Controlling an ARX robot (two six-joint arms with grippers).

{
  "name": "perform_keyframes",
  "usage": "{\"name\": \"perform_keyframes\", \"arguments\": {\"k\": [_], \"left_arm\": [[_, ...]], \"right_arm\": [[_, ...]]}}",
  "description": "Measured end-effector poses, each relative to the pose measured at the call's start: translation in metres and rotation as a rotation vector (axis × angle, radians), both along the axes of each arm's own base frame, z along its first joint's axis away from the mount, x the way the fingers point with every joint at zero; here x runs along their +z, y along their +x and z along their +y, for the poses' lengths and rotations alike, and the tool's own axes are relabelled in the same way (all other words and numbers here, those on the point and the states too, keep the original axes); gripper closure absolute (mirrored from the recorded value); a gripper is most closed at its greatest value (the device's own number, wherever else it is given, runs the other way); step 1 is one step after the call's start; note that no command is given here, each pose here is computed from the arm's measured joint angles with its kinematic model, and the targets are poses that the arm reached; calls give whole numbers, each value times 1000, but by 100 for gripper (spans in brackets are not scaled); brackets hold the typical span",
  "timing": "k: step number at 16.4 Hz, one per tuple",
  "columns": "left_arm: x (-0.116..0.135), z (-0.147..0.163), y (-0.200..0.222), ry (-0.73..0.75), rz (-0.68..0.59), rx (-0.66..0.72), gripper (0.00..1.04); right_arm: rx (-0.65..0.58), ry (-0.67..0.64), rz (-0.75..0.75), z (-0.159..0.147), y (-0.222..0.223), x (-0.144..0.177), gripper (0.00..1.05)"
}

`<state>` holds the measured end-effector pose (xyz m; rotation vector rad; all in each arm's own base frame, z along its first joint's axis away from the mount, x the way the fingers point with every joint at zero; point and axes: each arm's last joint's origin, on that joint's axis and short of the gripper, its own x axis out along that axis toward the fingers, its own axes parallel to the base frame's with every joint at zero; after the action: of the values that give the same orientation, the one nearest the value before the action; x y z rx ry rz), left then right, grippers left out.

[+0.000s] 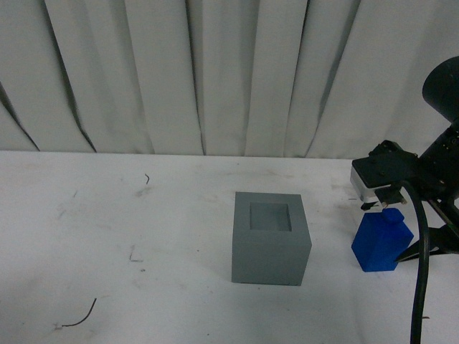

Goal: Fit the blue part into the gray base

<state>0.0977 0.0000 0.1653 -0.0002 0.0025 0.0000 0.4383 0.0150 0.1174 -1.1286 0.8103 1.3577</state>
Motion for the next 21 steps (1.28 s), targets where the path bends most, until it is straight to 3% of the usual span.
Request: {"name": "perform_keyframes", "arguments": {"k": [1,7,9,13,16,18,21], "left_arm": [[0,0,0,0,0,0,7],[0,0,0,0,0,0,7],[0,0,0,0,0,0,7],[0,0,0,0,0,0,7],[0,0,0,0,0,0,7],[0,0,0,0,0,0,7],[0,0,0,0,0,0,7]], "right_arm": [[0,0,1,0,0,0,8],[5,3,12,0,-1,0,50],[4,3,19,0,-2,0,57],[-17,9,69,1,-7,7,58],[-29,69,18,14,-6,49,58],[-15,151,-5,41,-11,87,58],[5,176,39,91,-23,97,58]]}}
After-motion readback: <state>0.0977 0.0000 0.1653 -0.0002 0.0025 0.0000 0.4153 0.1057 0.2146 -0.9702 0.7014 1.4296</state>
